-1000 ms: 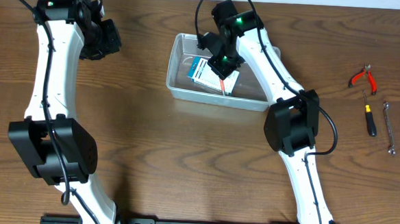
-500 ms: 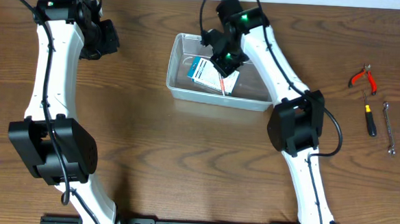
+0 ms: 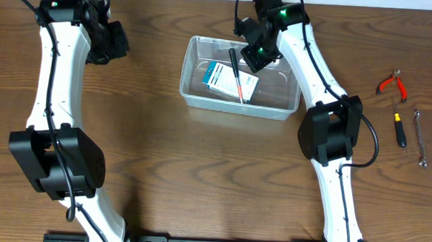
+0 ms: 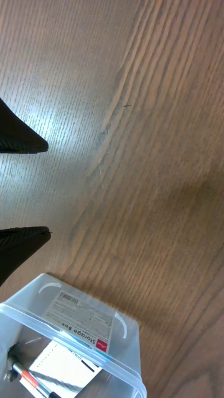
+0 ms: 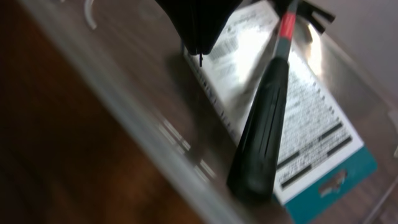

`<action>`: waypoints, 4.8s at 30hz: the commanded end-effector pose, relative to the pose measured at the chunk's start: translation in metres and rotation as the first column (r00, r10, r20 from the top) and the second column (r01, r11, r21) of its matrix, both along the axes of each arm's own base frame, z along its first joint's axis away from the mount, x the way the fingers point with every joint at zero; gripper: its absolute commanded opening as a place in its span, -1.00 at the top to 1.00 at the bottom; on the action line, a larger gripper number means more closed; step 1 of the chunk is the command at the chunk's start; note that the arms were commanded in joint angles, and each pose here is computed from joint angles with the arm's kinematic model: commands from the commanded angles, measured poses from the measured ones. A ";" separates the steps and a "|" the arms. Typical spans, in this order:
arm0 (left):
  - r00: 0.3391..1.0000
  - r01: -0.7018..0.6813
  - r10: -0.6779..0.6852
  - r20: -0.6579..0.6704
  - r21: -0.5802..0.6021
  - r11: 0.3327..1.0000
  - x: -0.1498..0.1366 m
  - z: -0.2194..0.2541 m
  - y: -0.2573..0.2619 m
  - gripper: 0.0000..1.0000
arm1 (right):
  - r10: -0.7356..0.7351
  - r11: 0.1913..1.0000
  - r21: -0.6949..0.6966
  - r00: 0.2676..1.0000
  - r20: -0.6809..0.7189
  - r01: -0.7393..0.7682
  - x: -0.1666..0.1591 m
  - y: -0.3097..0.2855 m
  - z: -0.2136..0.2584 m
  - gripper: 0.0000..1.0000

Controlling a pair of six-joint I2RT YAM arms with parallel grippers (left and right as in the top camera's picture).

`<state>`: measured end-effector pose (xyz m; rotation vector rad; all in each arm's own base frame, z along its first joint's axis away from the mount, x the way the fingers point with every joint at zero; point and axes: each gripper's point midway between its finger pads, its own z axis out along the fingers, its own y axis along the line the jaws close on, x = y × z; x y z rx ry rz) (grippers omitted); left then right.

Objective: Pack container
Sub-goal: 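Reach back into the container and regrasp the black screwdriver with the right gripper, then lay the black screwdriver flat beside the box and withdraw the right gripper, then move the right gripper to the red-handled pliers and grasp them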

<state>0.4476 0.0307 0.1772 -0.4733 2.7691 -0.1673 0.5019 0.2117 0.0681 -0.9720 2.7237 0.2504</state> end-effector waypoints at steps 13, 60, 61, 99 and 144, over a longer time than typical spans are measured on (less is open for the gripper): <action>1.000 -0.001 0.001 -0.009 0.013 1.000 -0.004 -0.001 0.003 0.43 | -0.015 1.000 -0.026 0.999 -0.041 0.014 -0.013 0.001 -0.034 0.98; 1.000 -0.002 0.001 0.013 0.015 1.000 0.002 0.001 0.004 0.43 | -0.217 0.974 -0.011 0.945 0.246 0.227 0.027 -0.056 0.116 0.13; 1.000 -0.002 0.001 0.012 0.015 1.000 0.001 0.001 0.004 0.43 | -0.292 0.951 -0.020 0.918 0.267 0.308 0.029 -0.082 0.129 0.12; 0.999 0.002 -0.001 -0.044 0.009 1.000 -0.006 -0.010 0.002 0.43 | -0.926 0.350 -0.169 0.368 0.086 0.921 -0.033 -0.388 -0.010 0.29; 0.997 0.002 -0.001 -0.082 0.005 1.000 -0.015 -0.012 0.001 0.43 | -0.934 0.334 -0.210 0.353 0.058 0.919 -0.030 -0.407 -0.076 0.42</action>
